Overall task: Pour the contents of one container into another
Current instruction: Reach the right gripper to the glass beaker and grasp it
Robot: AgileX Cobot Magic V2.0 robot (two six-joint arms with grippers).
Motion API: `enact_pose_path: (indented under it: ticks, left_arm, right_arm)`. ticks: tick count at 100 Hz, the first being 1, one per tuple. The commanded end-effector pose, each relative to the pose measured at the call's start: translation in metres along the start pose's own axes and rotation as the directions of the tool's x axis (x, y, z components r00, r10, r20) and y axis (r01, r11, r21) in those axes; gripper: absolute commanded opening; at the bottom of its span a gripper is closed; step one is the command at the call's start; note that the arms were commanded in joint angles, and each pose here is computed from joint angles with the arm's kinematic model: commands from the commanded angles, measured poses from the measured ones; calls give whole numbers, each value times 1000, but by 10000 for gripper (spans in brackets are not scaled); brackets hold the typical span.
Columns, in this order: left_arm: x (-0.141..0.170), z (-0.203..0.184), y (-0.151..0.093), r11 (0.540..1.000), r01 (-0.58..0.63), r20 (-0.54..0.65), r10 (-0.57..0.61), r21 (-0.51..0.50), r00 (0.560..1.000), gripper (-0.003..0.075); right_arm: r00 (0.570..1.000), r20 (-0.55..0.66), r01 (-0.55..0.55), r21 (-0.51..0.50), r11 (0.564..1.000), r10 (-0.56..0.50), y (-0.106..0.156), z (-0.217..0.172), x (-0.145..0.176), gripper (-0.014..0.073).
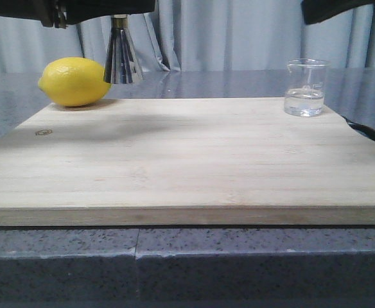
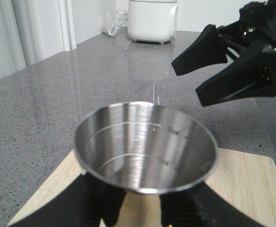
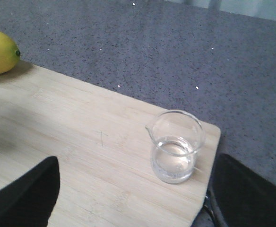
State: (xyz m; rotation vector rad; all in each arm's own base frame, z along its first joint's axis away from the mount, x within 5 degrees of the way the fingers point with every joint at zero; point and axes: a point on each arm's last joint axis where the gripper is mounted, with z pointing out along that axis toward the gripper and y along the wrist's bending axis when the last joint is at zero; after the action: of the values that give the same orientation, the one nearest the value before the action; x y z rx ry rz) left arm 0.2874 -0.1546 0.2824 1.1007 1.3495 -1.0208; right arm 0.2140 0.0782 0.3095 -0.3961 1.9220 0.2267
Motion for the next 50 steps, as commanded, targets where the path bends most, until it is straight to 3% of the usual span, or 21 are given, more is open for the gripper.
enact_pose_path:
  ticks: [1, 12, 28, 50]
  left_arm:
    - [-34, -3, -9, 998, -36, 155, 28, 43, 987, 260]
    - [-34, -3, -9, 998, -36, 155, 28, 43, 987, 260]
    - [-34, -3, -9, 998, -36, 155, 28, 43, 987, 260]
    - [-34, -3, -9, 998, -36, 155, 28, 43, 987, 260]
  right_arm:
    - [986, 168, 9, 39, 999, -16, 3, 6, -8, 597]
    - [974, 227, 4, 73, 997, -21, 5, 20, 10, 597]
    - [945, 322, -97, 119, 988, 54, 0, 33, 33, 597]
    - [940, 327, -140, 121, 983, 93, 0, 54, 49, 597]
